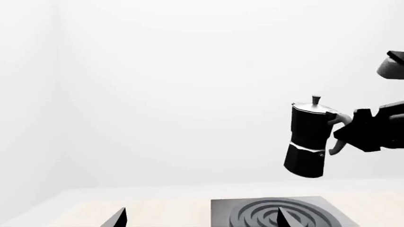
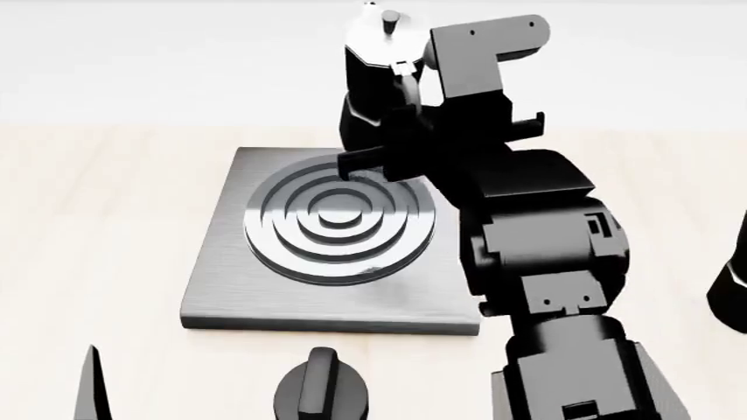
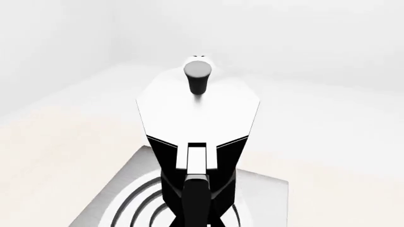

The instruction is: Put both moka pots on the stove.

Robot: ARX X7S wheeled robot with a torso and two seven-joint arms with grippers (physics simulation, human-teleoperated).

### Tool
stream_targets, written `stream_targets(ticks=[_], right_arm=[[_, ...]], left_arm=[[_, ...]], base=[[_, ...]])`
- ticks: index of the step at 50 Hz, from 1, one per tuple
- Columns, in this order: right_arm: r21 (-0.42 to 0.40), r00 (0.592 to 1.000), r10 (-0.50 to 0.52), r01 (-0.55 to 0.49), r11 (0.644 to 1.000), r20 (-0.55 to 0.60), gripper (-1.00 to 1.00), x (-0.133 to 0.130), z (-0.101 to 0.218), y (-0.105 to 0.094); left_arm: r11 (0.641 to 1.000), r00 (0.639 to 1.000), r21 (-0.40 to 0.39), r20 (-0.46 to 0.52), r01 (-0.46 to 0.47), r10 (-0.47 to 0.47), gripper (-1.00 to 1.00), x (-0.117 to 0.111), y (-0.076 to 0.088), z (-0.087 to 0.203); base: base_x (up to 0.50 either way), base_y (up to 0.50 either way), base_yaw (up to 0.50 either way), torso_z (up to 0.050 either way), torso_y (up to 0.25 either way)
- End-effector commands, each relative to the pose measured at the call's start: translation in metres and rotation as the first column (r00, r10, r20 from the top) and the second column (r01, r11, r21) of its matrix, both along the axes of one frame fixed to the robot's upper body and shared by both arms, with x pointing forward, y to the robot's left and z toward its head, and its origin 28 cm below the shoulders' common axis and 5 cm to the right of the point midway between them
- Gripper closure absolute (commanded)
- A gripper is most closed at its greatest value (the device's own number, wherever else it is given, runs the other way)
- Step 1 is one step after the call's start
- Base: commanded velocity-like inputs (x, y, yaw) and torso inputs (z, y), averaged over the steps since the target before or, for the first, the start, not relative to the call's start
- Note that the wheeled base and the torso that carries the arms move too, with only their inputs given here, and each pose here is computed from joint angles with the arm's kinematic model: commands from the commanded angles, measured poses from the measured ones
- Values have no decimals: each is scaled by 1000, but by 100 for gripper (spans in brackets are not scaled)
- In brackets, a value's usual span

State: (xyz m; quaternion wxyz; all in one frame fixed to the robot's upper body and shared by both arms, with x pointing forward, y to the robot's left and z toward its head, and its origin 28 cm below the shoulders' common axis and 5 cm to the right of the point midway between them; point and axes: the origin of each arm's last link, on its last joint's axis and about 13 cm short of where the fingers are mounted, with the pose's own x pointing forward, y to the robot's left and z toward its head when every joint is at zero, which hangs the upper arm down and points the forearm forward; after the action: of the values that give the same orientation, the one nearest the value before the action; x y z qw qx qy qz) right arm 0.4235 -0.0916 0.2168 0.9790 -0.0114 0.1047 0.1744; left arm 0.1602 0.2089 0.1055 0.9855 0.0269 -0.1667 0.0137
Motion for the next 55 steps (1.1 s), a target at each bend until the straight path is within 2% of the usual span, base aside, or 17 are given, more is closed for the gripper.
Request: stream_targets(ticks=[1, 11, 28, 45, 55], right_arm=[[49, 996, 84, -82, 995, -30, 100, 6, 17, 27], [84, 992, 126, -123, 989, -25, 100, 4, 14, 44], [29, 991, 125, -124, 992, -53, 100, -2, 2, 60], [11, 990, 130, -129, 992, -46, 100, -2, -4, 61], [9, 991, 126, -126, 992, -49, 100, -2, -6, 61]], left_arm=[[1000, 1000, 0, -3, -3, 3, -100, 1, 1, 0], [1000, 1000, -15, -5, 6, -7, -100, 1, 2, -1], [1000, 1000, -9, -11, 22, -22, -100, 1, 2, -2], [1000, 1000, -9, -15, 20, -21, -100, 1, 2, -2], [1000, 1000, -12, -16, 20, -20, -100, 1, 2, -2]], base=[[0, 0, 0, 0, 10], [0, 0, 0, 0, 0], [0, 0, 0, 0, 1], [0, 0, 0, 1, 1], [0, 0, 0, 0, -192]])
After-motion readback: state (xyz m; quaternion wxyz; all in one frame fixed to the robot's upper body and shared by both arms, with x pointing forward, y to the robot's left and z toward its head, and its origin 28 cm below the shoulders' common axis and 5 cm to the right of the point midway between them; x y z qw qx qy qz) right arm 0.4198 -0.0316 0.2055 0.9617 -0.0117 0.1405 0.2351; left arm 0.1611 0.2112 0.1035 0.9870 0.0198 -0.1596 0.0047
